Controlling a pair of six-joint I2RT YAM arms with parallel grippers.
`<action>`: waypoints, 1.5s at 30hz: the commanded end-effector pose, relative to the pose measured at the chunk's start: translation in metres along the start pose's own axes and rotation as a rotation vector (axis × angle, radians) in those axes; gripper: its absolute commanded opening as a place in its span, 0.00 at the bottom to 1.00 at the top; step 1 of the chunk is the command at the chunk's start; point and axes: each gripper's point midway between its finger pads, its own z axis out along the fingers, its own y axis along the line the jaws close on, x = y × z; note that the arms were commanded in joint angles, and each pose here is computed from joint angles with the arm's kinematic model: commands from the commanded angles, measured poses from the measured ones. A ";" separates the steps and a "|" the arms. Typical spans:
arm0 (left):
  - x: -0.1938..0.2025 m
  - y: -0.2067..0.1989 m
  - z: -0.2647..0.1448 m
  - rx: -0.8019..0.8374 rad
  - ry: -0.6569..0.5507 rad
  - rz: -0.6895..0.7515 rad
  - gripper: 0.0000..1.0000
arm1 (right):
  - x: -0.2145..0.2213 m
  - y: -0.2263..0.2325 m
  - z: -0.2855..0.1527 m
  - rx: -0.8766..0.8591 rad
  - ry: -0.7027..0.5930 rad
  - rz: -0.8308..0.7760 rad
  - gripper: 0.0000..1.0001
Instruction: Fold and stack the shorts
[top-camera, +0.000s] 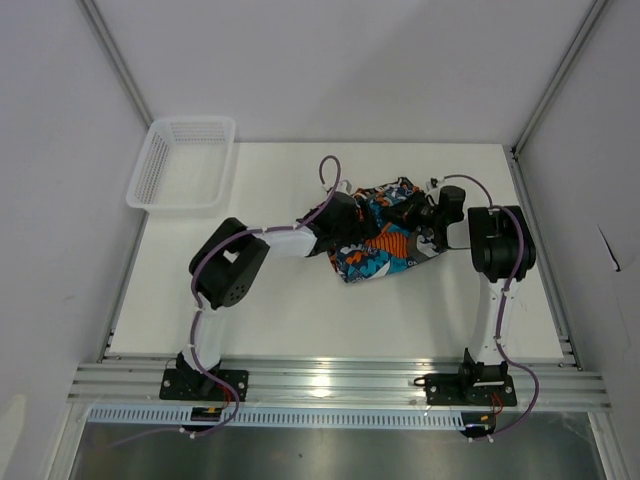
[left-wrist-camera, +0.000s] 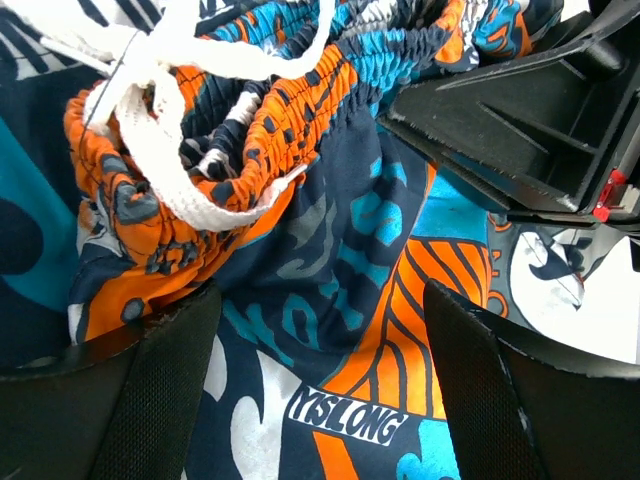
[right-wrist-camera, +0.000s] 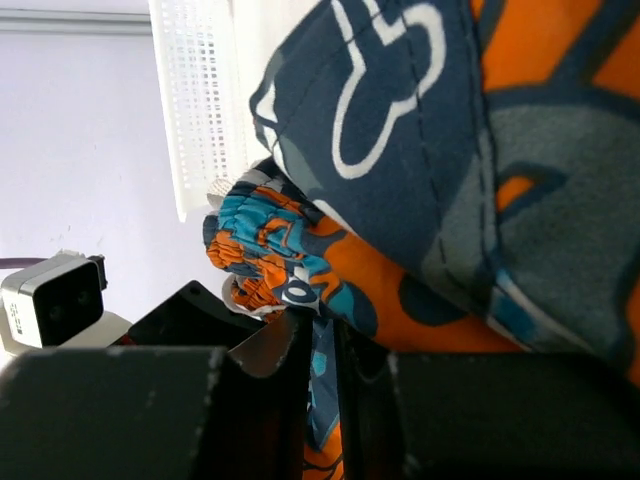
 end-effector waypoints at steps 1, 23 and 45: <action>-0.011 0.008 -0.006 -0.024 -0.047 -0.011 0.85 | -0.023 -0.002 0.007 -0.005 -0.080 -0.040 0.17; -0.043 -0.095 -0.117 0.214 -0.202 0.240 0.91 | -0.027 0.098 -0.050 -0.065 -0.100 -0.189 0.60; 0.084 -0.054 -0.059 0.463 0.073 0.068 0.84 | 0.000 0.039 -0.015 -0.062 0.057 -0.039 0.40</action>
